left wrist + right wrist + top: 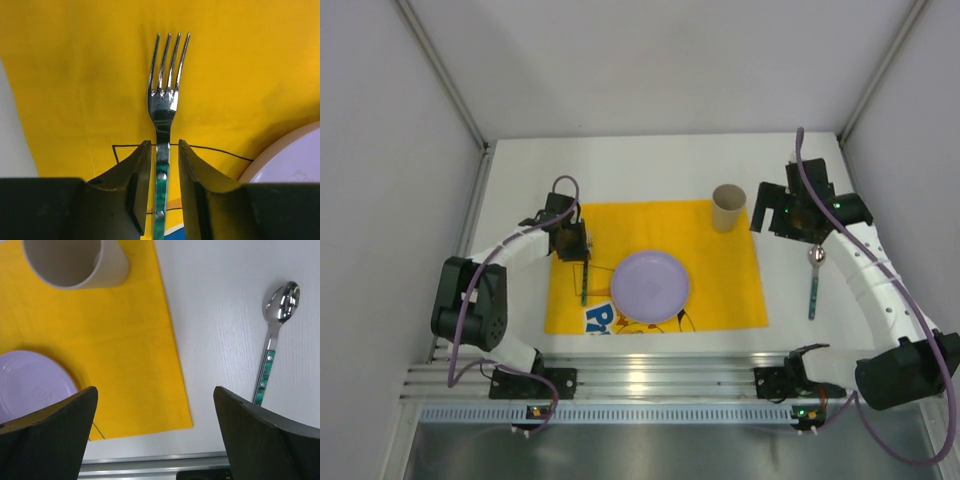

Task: Set the dinner table for one person

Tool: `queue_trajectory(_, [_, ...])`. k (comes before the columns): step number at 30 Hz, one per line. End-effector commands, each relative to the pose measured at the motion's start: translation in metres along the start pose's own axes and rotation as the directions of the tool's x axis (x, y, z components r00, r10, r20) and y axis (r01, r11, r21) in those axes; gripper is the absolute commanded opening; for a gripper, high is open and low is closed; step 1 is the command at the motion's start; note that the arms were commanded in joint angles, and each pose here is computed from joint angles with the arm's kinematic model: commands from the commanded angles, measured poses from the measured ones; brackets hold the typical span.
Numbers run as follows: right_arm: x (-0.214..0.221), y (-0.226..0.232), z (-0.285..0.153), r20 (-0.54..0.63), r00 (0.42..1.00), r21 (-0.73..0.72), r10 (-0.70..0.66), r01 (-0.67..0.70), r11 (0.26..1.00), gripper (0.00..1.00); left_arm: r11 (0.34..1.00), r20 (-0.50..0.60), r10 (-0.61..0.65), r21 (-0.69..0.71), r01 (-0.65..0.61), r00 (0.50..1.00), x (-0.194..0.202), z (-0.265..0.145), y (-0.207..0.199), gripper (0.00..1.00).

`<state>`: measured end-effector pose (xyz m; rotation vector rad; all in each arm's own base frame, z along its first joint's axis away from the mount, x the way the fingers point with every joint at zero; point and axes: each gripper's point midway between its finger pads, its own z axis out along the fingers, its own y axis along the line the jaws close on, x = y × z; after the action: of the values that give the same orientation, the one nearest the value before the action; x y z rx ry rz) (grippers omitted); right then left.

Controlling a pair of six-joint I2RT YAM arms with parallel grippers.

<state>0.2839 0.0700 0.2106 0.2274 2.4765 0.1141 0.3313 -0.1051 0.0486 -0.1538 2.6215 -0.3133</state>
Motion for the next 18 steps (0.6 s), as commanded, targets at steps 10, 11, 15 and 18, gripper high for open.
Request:
queue_trajectory(10, [-0.002,-0.072,0.034,-0.042,0.948,0.147,0.315,-0.306,0.941,1.00,0.998,0.106,-0.017,0.067,0.010,0.994,-0.016,-0.019,-0.017,0.71])
queue_trajectory(11, [0.005,-0.075,0.045,-0.078,0.934,0.154,0.348,-0.334,0.930,1.00,0.998,0.111,-0.011,0.065,0.003,0.994,-0.016,-0.023,-0.017,0.72])
queue_trajectory(15, [0.020,-0.098,0.075,-0.126,0.869,0.182,0.479,-0.454,0.872,1.00,0.996,0.135,0.012,0.084,-0.023,0.991,-0.020,-0.041,-0.021,0.71])
queue_trajectory(18, [0.031,-0.121,0.096,-0.124,0.823,0.234,0.555,-0.519,0.822,1.00,0.993,0.155,0.022,0.112,-0.040,0.988,-0.020,-0.052,-0.026,0.70])
